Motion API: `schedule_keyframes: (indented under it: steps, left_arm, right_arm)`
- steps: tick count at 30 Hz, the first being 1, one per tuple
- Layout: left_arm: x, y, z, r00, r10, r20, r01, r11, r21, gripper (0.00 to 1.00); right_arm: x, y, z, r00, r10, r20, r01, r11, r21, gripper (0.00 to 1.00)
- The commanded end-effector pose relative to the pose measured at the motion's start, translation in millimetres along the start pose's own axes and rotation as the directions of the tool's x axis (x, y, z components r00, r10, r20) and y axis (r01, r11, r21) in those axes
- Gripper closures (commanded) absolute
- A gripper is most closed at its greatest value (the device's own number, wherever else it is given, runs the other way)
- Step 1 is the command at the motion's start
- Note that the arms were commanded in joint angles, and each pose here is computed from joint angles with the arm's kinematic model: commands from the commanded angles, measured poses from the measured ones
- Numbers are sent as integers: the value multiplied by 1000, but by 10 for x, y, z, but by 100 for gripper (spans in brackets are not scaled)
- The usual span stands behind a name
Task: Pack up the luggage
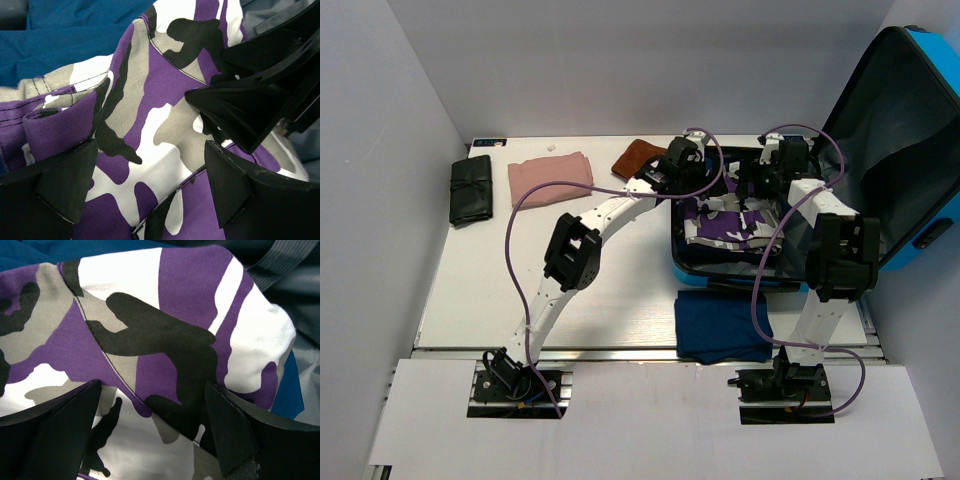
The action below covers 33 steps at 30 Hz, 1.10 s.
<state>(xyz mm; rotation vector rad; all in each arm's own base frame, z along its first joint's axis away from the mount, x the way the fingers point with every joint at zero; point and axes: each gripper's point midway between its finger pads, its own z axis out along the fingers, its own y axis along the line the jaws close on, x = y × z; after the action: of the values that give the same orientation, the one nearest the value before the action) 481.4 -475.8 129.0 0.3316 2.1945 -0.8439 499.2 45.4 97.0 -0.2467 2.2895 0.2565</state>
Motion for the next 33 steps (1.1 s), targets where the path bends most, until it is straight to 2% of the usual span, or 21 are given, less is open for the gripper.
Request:
schedule_keyframes:
  steps: [1,4,7,10,12,15,16,18,20,21,22,23,24,25,26,27,32,33]
  left_arm:
    - [-159,520,-132,999,-54,6,55,992,-116,2]
    - [-370,292,-263,998,-42,41,43,998,-41,2]
    - [-639,-24,-506,996,-6,90,3,999,33,2]
    - [-875,-342,-808,989,38,142,-49,996,78,2]
    - [-1041,-575,-1111,984,49,173,-70,991,113,2]
    - [-1114,-702,-1438,981,60,185,-80,992,102,2]
    - [-1248,-796,-1712,973,65,223,-90,990,104,2]
    - [-1066,-695,-1851,983,52,176,-60,997,42,2]
    - [-904,-572,-2165,988,38,152,-36,999,-19,2]
    - [-777,-437,-2248,991,13,132,-3,997,-77,2]
    - [-671,-330,-2346,992,-3,126,19,993,-121,2]
    - [-685,-355,-2662,986,-12,165,32,992,-121,2]
    - [-279,-95,-2631,995,-32,95,49,981,-186,2]
    - [-145,-31,-2725,994,-64,93,81,976,-201,2]
    - [-126,-59,-2984,989,-75,131,98,978,-184,2]
    - [221,115,-2984,992,-106,76,120,968,-221,2]
    - [896,556,-3426,981,-194,4,180,899,-398,2]
    - [943,579,-3525,978,-210,17,198,892,-407,2]
  right_arm:
    - [-94,98,1,999,-35,25,35,999,-5,11]
    - [-409,113,-247,995,-49,92,47,999,20,11]
    - [-849,188,-708,979,-67,193,58,997,53,11]
    - [-1145,205,-1166,965,-32,261,3,994,111,11]
    - [-1201,209,-1389,960,24,279,-66,988,141,11]
    - [-1070,227,-1778,957,119,265,-171,968,183,11]
    - [-961,301,-1971,958,143,249,-192,964,184,11]
    - [-656,381,-2063,956,215,199,-253,950,186,11]
    - [-470,647,-2331,952,230,202,-256,960,113,11]
    - [-195,741,-2290,952,265,150,-281,956,90,11]
    - [-124,853,-2497,945,269,184,-285,957,62,11]
    - [57,1048,-2537,954,271,131,-273,962,-5,11]
    - [324,1127,-2489,959,274,69,-274,962,-23,11]
    - [440,1260,-2593,962,264,61,-260,963,-66,11]
    - [609,1438,-2633,972,237,5,-234,963,-132,11]
    - [815,1511,-2603,973,224,-50,-229,963,-144,11]
    - [1327,1986,-2674,974,118,-195,-175,934,-312,11]
    - [1458,2184,-2706,974,43,-223,-127,917,-377,11]
